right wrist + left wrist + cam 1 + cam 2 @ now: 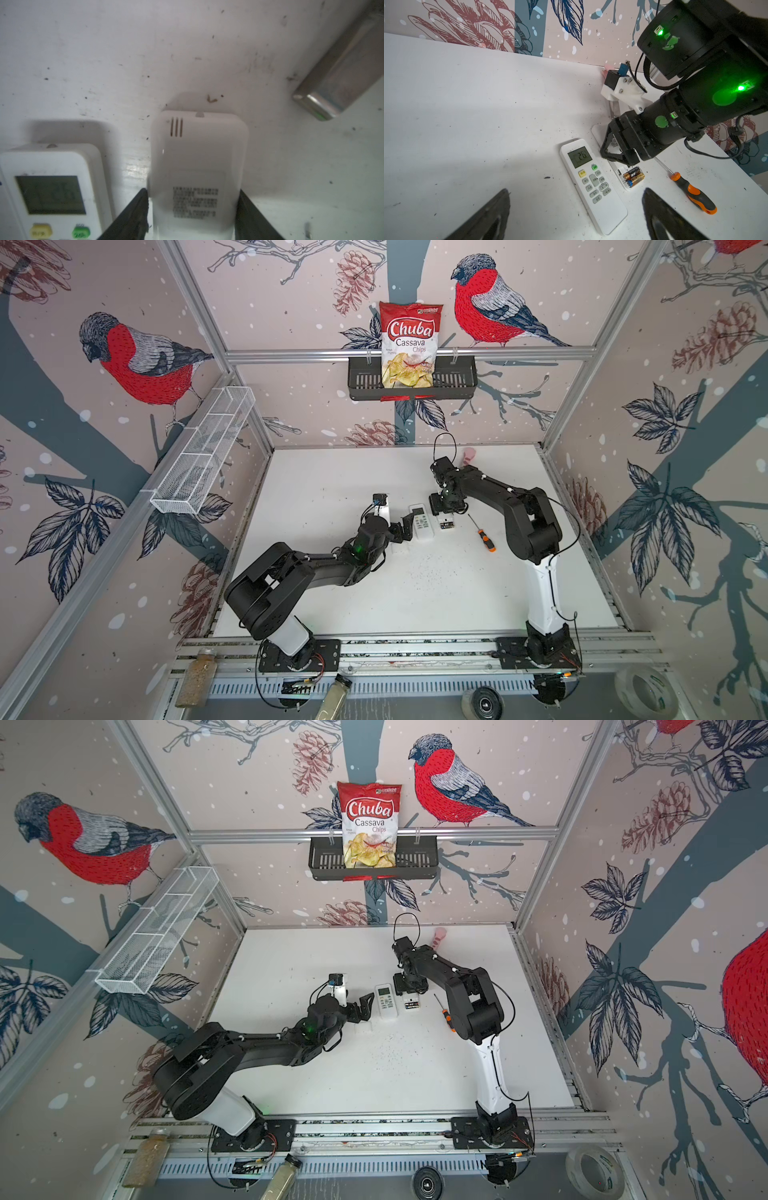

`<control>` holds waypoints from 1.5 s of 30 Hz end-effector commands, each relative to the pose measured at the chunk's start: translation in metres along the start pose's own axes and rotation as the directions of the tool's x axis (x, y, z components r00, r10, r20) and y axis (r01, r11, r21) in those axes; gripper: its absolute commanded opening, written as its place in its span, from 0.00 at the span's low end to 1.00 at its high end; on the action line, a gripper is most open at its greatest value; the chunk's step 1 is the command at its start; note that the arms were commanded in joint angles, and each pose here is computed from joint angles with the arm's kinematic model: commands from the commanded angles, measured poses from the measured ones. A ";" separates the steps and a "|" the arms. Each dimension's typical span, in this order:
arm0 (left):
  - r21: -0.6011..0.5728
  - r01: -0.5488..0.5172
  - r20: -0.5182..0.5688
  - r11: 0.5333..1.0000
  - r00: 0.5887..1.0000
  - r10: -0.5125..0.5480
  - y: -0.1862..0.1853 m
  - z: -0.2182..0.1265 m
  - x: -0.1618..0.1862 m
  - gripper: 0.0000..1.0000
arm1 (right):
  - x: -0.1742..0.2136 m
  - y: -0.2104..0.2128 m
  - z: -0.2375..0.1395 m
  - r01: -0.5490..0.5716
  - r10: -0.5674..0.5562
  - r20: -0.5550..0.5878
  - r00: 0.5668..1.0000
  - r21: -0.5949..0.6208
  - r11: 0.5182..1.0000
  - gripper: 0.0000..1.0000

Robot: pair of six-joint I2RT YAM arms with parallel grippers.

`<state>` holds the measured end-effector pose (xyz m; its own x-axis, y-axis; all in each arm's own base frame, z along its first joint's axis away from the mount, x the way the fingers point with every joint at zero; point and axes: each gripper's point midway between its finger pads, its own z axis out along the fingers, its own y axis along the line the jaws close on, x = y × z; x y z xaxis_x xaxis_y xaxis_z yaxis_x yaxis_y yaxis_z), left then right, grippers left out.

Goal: Unload the batteries from the remote control

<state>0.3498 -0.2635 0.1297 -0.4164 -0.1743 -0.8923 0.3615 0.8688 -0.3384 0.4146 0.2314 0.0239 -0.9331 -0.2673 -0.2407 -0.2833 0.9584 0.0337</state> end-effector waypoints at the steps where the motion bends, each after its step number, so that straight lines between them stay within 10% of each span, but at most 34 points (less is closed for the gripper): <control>1: 0.005 -0.001 0.015 1.000 1.000 0.001 -0.003 0.001 -0.007 0.98 | -0.006 0.006 -0.010 0.013 -0.012 0.033 0.999 -0.033 0.999 0.67; 18: 0.044 -0.050 -0.026 0.998 0.998 0.051 -0.026 0.004 -0.020 0.98 | 0.019 -0.032 -0.090 -0.100 0.108 0.190 0.976 -0.049 0.994 0.55; 45: 0.136 -0.014 -0.065 0.991 0.998 0.023 -0.038 0.027 -0.005 0.97 | 0.122 -0.109 -0.043 -0.328 0.318 0.120 0.940 0.074 0.942 0.53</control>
<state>0.3594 -0.3057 0.1329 -0.4722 -0.1011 -0.8757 0.4503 0.8263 -0.3383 0.3180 0.0964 0.0336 -0.9434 0.0657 -0.3252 0.0457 0.9966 0.0686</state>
